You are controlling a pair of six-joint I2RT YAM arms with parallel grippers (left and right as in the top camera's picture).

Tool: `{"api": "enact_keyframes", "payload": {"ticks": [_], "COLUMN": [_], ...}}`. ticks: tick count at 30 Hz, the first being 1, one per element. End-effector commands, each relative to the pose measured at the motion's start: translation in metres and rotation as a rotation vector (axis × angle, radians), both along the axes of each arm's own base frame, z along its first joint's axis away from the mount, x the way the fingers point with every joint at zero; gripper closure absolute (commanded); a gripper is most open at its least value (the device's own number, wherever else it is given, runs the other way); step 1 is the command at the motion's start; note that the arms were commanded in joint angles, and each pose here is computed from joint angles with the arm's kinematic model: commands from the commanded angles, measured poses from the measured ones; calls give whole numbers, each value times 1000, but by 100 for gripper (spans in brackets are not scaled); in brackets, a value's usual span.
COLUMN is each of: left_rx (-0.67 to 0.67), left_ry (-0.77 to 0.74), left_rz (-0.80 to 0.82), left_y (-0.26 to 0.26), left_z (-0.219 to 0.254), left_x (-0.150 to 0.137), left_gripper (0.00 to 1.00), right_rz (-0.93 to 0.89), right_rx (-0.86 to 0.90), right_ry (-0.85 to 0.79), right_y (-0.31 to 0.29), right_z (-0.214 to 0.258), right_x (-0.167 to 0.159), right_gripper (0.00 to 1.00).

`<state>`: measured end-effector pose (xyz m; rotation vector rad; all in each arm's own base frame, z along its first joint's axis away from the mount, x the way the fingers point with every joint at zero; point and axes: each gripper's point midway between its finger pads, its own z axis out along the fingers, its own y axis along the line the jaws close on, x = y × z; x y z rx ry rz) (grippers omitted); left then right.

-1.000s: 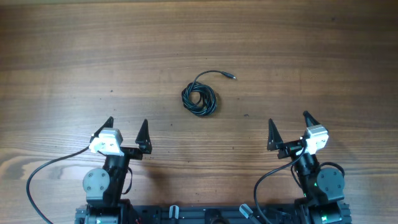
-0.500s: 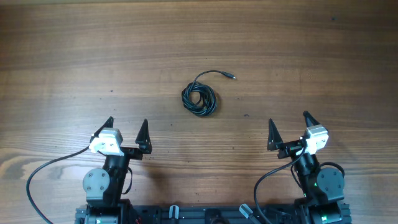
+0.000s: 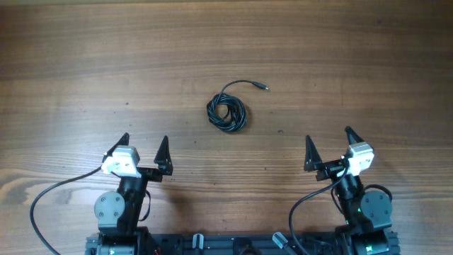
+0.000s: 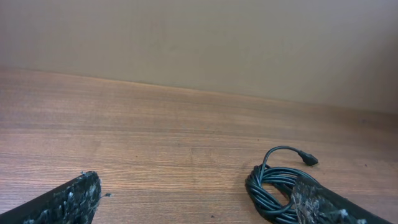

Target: Untangle cables

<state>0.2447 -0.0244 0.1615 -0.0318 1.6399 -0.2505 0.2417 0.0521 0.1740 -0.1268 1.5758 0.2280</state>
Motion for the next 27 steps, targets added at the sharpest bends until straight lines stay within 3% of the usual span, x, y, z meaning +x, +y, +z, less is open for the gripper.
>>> {"api": "enact_keyframes", "payload": {"ticks": [1,27], "left_rx": [23,23], "left_ry": [0,0], "left_rz": [16,16], "left_y": [4,4], "left_z": [-3,-3], "left_x": [0,0], "left_gripper": [0,0], "right_rz": [-23,-23], "right_rx": [-10,-10], "right_ry": [-12,-12], "right_y": [-4,-4], "right_z": [2,2], "right_x": [1,1], "right_gripper": [0,0]}}
